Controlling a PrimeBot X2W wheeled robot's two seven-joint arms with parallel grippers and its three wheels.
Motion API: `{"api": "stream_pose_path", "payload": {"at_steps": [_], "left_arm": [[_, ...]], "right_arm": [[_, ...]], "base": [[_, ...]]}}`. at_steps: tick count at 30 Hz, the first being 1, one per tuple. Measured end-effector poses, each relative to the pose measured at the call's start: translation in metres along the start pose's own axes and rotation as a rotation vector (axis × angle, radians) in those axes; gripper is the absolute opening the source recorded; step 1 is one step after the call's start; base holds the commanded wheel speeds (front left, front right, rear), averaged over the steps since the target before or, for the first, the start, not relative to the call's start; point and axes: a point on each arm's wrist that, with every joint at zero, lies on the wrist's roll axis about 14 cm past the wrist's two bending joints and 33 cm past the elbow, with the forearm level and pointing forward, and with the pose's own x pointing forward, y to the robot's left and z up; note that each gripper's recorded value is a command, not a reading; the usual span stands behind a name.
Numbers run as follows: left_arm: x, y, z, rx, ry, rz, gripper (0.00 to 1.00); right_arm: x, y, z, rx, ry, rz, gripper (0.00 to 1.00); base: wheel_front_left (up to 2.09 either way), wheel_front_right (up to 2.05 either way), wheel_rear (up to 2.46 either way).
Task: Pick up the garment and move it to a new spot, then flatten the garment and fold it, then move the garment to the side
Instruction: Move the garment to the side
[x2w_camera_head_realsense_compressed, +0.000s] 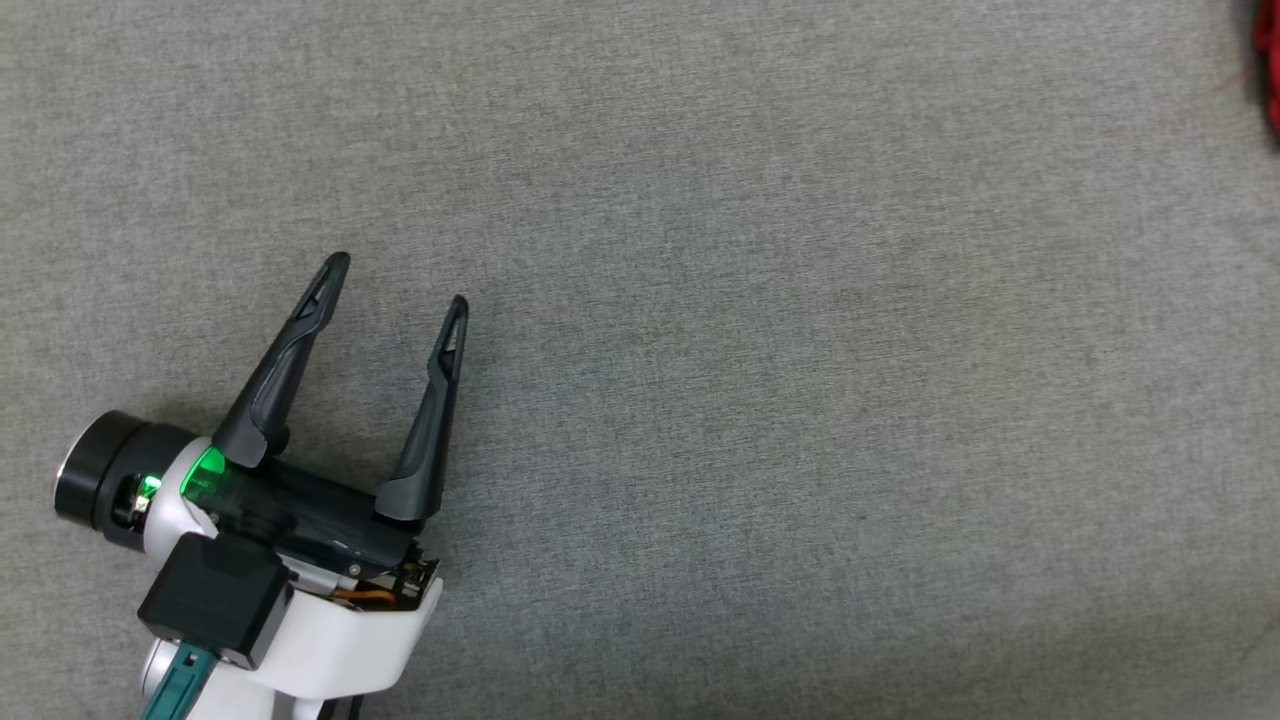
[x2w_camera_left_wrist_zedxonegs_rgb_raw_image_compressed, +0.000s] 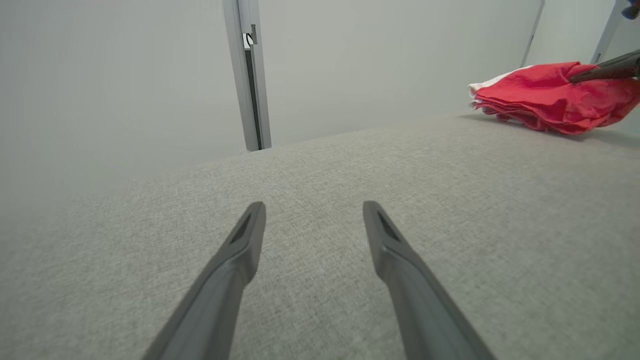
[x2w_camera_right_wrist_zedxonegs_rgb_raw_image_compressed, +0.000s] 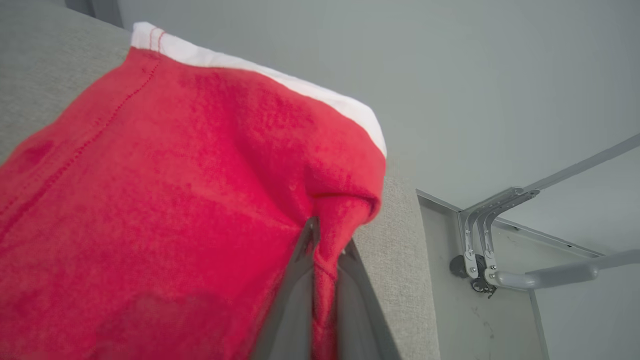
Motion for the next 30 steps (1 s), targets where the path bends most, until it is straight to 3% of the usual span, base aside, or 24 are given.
{"api": "stream_pose_path", "payload": {"at_steps": [3, 4, 5, 15, 17, 21, 30], "left_arm": [[-0.001, 0.002, 0.000, 0.003, 0.002, 0.005, 1.00], [-0.002, 0.002, 0.000, 0.003, 0.002, 0.008, 1.00], [-0.002, 0.003, 0.000, 0.003, 0.003, 0.011, 1.00], [-0.007, 0.008, 0.009, -0.001, -0.005, 0.046, 1.00], [-0.008, 0.008, 0.015, -0.011, -0.015, 0.060, 1.00], [-0.018, 0.012, 0.022, -0.024, -0.013, 0.109, 1.00], [-0.060, 0.033, 0.038, -0.071, 0.000, 0.284, 1.00]], "right_arm": [[0.007, -0.005, 0.000, -0.052, 0.023, -0.016, 0.00], [0.009, -0.007, -0.001, -0.068, 0.031, -0.025, 0.20], [0.011, -0.011, 0.001, -0.084, 0.033, -0.036, 1.00], [0.022, -0.014, 0.041, -0.174, -0.121, -0.104, 1.00], [0.022, 0.006, 0.055, -0.140, -0.199, -0.077, 1.00], [0.013, 0.080, 0.053, -0.035, -0.289, 0.058, 1.00], [-0.058, 0.182, 0.078, 0.261, -0.467, 0.180, 1.00]], "base": [[0.00, 0.00, 0.00], [0.00, 0.00, 0.00], [0.00, 0.00, 0.00], [0.00, 0.00, 0.00], [0.00, 0.00, 0.00], [0.00, 0.00, 0.00], [0.00, 0.00, 0.00]]}}
